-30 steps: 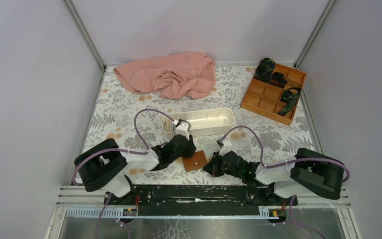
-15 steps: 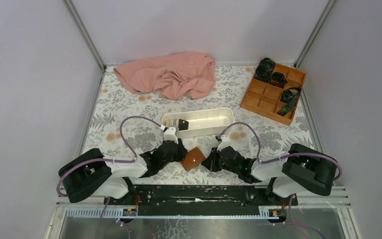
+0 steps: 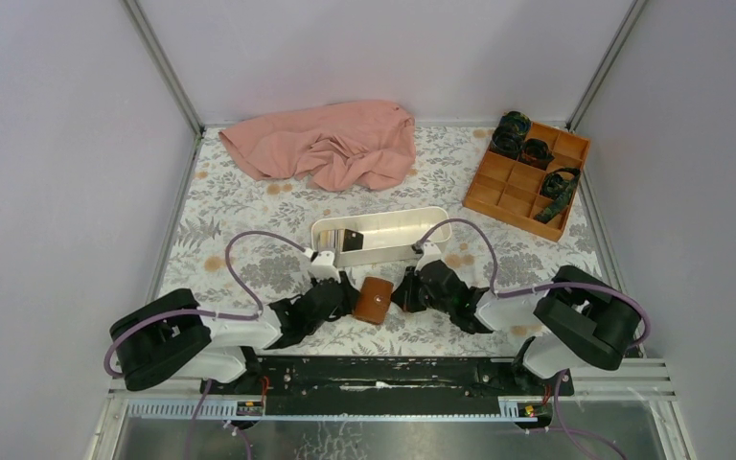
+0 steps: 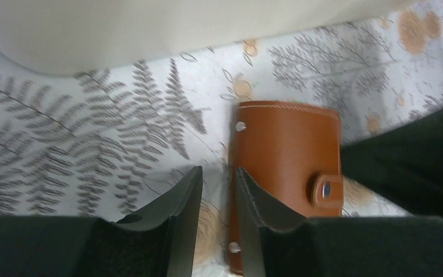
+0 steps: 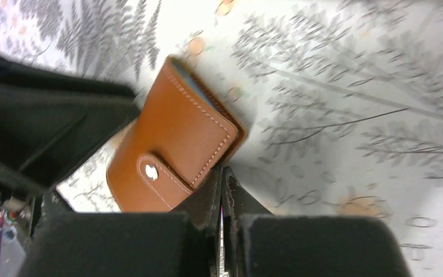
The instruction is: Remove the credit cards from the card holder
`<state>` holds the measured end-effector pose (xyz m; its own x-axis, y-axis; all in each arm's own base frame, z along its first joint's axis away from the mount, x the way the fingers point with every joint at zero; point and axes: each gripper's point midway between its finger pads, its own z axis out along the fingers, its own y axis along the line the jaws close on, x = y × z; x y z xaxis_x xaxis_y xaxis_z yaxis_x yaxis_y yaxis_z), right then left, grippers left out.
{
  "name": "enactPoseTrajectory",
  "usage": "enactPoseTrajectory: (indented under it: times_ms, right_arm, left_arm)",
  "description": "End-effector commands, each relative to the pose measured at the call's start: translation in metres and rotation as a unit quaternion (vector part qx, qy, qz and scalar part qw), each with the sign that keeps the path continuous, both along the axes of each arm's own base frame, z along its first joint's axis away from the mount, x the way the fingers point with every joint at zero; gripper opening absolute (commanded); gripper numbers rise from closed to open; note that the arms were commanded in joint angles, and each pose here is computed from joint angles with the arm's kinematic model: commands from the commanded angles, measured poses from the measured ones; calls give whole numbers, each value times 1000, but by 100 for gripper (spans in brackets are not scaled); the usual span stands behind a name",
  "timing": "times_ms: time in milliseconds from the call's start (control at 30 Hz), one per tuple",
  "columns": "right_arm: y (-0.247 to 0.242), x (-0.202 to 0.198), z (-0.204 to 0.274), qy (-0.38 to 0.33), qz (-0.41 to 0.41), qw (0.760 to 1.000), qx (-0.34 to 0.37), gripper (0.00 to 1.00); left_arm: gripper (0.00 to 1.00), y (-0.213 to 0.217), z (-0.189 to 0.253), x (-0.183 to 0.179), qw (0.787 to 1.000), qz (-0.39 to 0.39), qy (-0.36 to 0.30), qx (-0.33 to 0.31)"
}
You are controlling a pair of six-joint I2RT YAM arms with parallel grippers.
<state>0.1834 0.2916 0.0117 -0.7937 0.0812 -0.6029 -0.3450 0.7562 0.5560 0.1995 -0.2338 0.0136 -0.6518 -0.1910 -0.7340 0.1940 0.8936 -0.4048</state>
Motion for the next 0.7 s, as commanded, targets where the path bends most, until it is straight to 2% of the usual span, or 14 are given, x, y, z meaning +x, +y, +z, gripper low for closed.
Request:
enactPoseTrajectory:
  times_ms: [0, 167, 433, 667]
  right_arm:
    - [-13, 26, 12, -33, -20, 999, -22, 0]
    - [-15, 34, 24, -48, -15, 998, -27, 0]
    - [-30, 32, 41, -77, -13, 996, -49, 0]
    - [-54, 26, 58, -113, -25, 991, -72, 32]
  left_arm:
    - [36, -9, -22, -47, 995, -65, 76, -12]
    - [36, -13, -20, -49, 995, -67, 72, -19]
    - [36, -15, -16, -38, 996, -62, 57, 8]
    - [36, -29, 2, -28, 997, -68, 37, 7]
